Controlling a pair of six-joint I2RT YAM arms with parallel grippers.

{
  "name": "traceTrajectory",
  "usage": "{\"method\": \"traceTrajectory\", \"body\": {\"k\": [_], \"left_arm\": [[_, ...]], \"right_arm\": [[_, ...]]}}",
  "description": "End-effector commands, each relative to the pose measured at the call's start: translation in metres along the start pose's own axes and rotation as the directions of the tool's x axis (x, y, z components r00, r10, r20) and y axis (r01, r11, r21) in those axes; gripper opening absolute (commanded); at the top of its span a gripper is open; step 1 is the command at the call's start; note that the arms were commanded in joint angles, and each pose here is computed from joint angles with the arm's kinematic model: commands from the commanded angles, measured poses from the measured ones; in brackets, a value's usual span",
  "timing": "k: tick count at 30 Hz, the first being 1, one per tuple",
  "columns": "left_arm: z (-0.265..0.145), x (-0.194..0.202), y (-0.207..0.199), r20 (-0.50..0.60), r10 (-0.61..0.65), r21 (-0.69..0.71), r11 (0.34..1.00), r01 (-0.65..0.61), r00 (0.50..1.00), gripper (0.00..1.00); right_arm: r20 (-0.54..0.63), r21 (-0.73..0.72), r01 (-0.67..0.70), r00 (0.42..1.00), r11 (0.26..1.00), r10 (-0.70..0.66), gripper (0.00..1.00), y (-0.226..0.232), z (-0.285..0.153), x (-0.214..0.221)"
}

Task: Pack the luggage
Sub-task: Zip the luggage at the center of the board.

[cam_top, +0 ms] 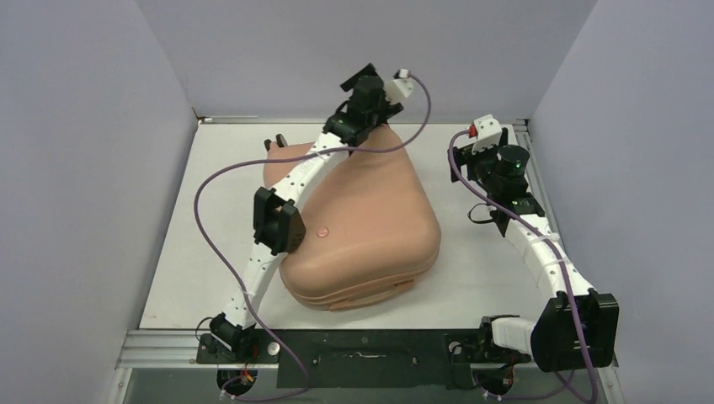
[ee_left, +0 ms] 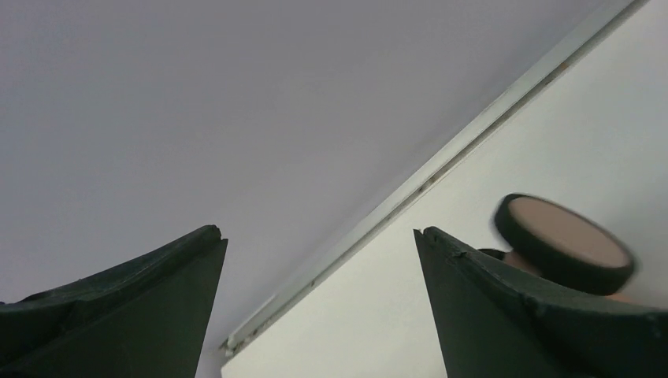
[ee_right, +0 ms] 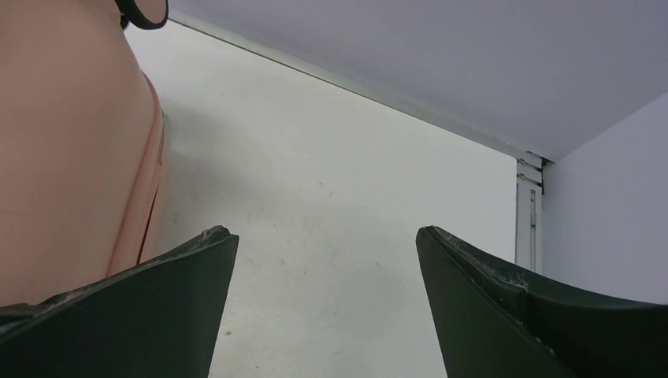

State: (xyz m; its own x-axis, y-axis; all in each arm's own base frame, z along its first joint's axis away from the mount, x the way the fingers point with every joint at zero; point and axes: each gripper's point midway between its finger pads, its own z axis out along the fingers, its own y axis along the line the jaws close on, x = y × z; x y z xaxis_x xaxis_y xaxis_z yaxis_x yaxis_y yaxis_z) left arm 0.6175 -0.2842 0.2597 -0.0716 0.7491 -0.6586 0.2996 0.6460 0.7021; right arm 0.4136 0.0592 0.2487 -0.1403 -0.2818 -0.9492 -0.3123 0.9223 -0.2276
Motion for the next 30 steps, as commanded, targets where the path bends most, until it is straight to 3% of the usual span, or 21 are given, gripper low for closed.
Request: {"method": "traceTrajectory", "body": {"k": [1, 6, 11, 16, 21, 24, 30], "left_arm": [[-0.005, -0.058, -0.057, 0.13, -0.042, -0.038, 0.998, 0.047, 0.991, 0.96], [-0.054, -0.066, 0.058, 0.14, -0.231, -0.254, 0.931, 0.261, 0.963, 0.96], [-0.134, -0.043, 0.132, 0.062, -0.264, -0.273, 0.923, 0.271, 0.962, 0.96], [-0.229, 0.004, 0.173, -0.04, -0.262, -0.205, 0.946, 0.249, 0.964, 0.96], [-0.289, 0.109, 0.171, -0.258, -0.207, -0.166, 0.972, 0.168, 0.944, 0.96], [-0.301, 0.171, 0.151, -0.364, -0.201, -0.115, 0.979, 0.17, 0.91, 0.96], [-0.32, 0.235, 0.095, -0.469, -0.224, 0.034, 0.962, 0.271, 0.854, 0.97]], "right_arm": [[0.056, 0.067, -0.017, 0.998, 0.998, 0.013, 0.87, -0.021, -0.019, -0.029], [0.049, 0.085, -0.001, 0.999, 0.996, -0.003, 0.88, -0.028, -0.033, -0.027], [0.018, 0.015, 0.049, 0.999, 0.999, -0.049, 0.89, -0.022, -0.041, -0.029], [0.044, -0.097, 0.129, 0.991, 0.987, -0.125, 0.89, -0.008, -0.055, -0.051], [0.098, -0.272, 0.239, 0.971, 0.932, -0.22, 0.9, 0.019, -0.079, -0.074], [0.145, -0.46, 0.343, 0.939, 0.819, -0.312, 0.96, 0.052, -0.108, -0.07], [0.405, -0.651, 0.616, 0.776, 0.444, -0.483, 0.98, 0.108, -0.187, -0.053]]}}
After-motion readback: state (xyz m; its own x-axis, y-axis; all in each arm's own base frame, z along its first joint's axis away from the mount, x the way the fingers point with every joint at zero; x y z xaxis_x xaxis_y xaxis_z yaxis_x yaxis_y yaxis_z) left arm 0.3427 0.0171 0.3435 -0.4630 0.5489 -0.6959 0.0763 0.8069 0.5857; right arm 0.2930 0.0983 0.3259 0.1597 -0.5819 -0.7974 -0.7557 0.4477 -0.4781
